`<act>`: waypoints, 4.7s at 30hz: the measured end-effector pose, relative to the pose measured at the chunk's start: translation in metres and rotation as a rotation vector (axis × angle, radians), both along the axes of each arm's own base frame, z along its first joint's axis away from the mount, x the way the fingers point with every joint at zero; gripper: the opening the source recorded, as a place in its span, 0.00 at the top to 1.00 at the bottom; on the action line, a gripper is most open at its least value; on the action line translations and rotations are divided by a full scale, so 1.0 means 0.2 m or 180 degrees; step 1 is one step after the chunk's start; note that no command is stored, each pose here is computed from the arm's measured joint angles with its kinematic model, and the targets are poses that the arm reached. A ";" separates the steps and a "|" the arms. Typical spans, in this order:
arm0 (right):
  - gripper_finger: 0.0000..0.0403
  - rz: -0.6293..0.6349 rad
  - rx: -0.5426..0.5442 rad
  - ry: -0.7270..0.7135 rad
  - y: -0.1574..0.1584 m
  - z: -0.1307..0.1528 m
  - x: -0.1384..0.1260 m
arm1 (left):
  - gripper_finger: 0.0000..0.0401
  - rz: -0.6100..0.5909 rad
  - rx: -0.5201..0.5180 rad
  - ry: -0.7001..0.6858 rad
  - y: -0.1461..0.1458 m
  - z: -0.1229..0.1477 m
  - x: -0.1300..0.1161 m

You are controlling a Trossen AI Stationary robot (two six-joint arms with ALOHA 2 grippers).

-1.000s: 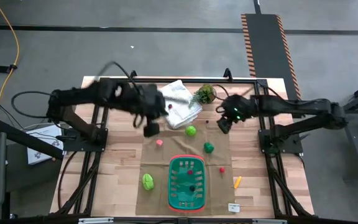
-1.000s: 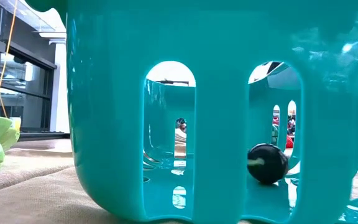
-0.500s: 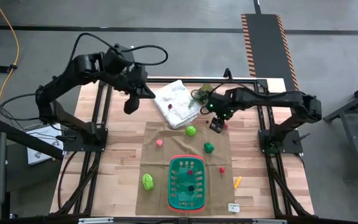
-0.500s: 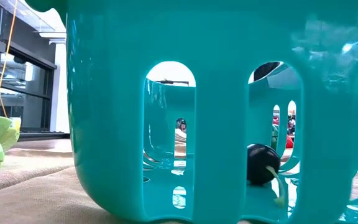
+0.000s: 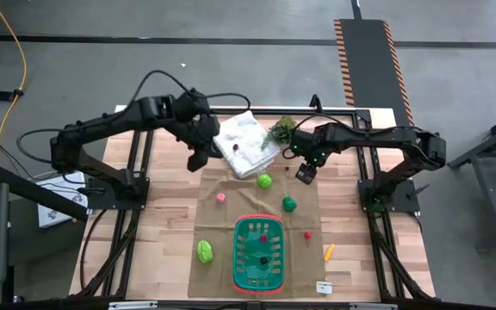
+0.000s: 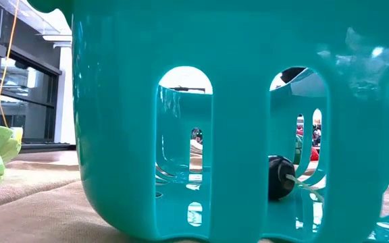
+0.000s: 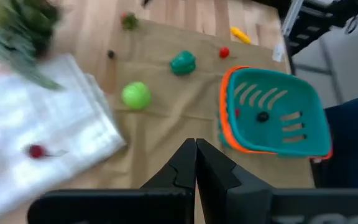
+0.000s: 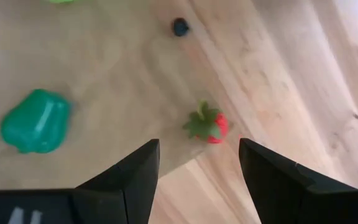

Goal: Pick and placing Produce into tupperware
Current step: Put the red strawberry into the blue bin

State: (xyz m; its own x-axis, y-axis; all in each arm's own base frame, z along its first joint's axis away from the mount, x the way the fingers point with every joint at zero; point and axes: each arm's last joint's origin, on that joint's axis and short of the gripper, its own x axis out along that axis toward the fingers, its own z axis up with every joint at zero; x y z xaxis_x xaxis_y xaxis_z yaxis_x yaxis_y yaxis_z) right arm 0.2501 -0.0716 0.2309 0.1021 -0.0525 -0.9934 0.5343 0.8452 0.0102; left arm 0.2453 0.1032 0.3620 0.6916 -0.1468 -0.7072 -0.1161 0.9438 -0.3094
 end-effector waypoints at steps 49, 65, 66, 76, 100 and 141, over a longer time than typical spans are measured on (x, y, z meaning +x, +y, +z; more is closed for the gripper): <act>0.33 0.0883 0.0045 0.0591 -0.05 -0.24 0.10 | 1.00 0.0629 -0.0728 -0.0490 -0.13 -0.08 0.16; 0.33 0.0725 0.0119 0.0719 -0.09 -0.31 0.11 | 1.00 0.0644 -0.0750 -0.0475 -0.13 -0.08 0.16; 0.33 0.0718 0.0139 0.0714 -0.09 -0.31 0.11 | 1.00 0.0644 -0.0750 -0.0475 -0.13 -0.08 0.16; 0.33 0.0699 0.0300 0.0727 -0.10 -0.32 0.10 | 1.00 0.0672 -0.0721 -0.0471 -0.12 -0.08 0.16; 0.33 0.0703 0.0405 0.0762 -0.13 -0.38 0.11 | 1.00 0.0697 -0.0728 -0.0463 -0.12 -0.08 0.16; 0.43 0.0825 0.0515 0.0787 -0.12 -0.38 0.10 | 1.00 0.0754 -0.0750 -0.0455 -0.12 -0.08 0.16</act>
State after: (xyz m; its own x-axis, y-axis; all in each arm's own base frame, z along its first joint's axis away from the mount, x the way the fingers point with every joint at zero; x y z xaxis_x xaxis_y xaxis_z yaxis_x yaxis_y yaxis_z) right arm 0.2701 -0.0964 0.1558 -0.1521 0.1030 -0.9830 0.3065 0.9504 0.0521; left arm 0.2779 0.0787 0.3452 0.8155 -0.1181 -0.5666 -0.2628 0.7967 -0.5442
